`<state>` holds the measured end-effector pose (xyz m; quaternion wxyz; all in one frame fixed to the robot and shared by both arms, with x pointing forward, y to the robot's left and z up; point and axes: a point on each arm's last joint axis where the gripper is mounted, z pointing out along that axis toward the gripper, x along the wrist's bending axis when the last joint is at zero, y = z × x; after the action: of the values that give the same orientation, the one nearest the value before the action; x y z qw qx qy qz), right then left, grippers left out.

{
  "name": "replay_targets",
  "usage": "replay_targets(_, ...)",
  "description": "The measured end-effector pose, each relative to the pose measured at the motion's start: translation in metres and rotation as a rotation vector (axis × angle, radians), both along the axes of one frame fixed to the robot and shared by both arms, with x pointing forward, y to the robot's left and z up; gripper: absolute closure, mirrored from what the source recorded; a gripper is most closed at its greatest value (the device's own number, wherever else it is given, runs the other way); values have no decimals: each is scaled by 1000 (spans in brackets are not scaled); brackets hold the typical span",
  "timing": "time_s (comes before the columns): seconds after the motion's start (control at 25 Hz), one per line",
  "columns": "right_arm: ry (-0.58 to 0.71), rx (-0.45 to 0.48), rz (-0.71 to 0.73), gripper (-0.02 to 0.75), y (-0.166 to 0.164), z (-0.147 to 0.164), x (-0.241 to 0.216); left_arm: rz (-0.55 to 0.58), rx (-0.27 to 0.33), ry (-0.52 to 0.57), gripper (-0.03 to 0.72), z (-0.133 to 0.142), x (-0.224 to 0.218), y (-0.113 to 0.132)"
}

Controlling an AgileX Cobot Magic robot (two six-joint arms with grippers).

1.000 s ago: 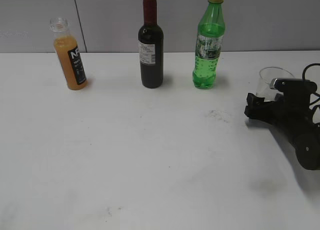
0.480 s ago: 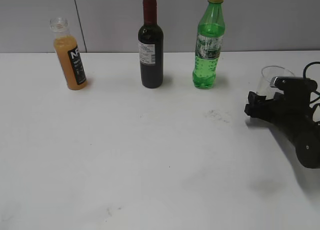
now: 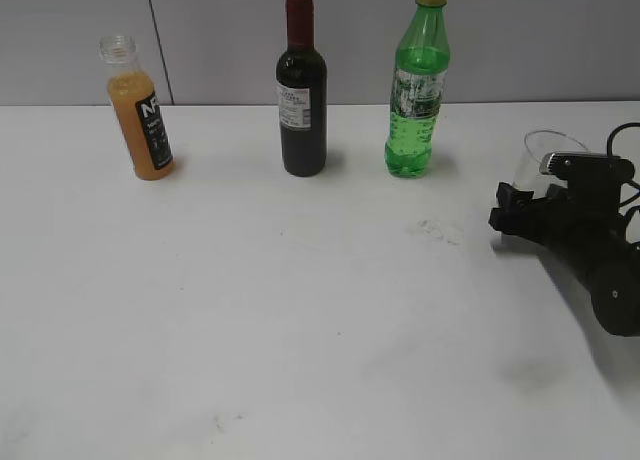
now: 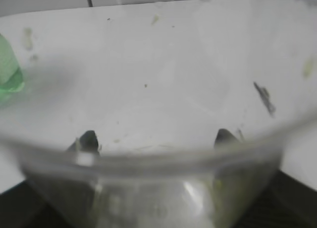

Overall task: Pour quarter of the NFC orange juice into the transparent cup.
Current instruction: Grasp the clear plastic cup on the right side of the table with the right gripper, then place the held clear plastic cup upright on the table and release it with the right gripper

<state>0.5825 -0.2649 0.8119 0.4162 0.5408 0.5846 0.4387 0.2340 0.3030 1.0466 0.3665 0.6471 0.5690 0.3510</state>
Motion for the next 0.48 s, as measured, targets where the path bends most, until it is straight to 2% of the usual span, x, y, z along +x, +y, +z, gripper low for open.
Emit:
replay_targets(0.24,-2,-26,38,207,3,0,0,0,0,0,119,0,0,0)
replay_targets(0.48,-55,-91,341,207,27,13,-4,0,0,0,119,0,0,0)
